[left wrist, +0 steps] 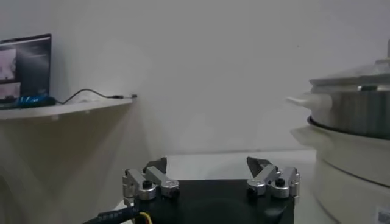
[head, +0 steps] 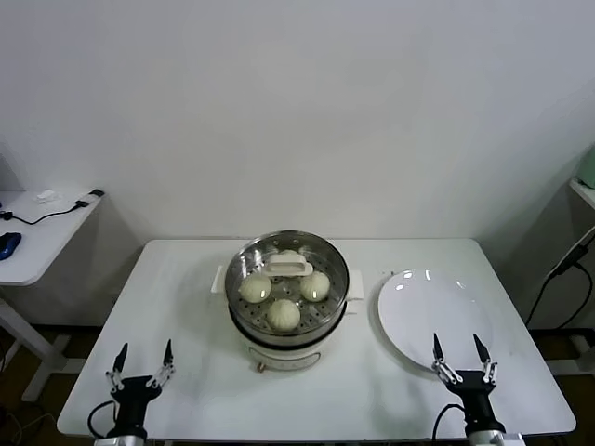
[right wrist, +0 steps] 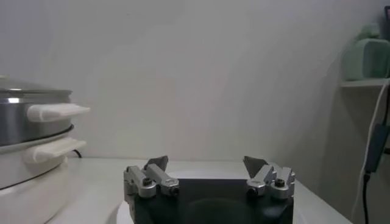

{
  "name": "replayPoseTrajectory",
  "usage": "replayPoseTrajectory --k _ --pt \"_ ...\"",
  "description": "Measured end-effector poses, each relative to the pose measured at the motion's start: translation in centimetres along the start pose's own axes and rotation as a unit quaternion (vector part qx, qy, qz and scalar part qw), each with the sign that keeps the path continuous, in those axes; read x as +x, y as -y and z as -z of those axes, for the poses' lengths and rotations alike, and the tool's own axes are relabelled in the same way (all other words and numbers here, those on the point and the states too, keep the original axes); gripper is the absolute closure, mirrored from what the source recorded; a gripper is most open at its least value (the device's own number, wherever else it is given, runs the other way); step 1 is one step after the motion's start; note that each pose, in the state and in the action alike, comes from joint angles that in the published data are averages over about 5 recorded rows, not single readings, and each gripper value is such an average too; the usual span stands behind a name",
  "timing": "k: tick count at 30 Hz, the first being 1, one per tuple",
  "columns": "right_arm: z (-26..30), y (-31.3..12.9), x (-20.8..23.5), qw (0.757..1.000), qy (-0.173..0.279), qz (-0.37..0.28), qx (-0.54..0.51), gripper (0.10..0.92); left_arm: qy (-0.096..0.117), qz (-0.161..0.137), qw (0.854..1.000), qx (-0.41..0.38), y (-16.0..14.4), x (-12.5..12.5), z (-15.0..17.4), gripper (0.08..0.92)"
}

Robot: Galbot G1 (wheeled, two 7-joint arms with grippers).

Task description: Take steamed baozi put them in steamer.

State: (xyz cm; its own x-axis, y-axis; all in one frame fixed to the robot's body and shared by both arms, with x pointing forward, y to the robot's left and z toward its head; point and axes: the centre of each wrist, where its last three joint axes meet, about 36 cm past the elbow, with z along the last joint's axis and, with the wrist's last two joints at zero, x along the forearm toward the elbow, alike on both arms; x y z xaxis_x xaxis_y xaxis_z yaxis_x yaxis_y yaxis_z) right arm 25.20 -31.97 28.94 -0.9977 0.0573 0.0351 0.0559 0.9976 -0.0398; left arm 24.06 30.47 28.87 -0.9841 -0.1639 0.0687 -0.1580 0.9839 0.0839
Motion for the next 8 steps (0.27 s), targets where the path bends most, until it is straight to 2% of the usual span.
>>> replayPoseTrajectory --k 8 --pt "-0.17 0.01 0.31 1.000 -0.001 -0.002 -0.003 0.200 -0.002 0.000 1.000 0.008 -0.09 0.93 -0.59 0.177"
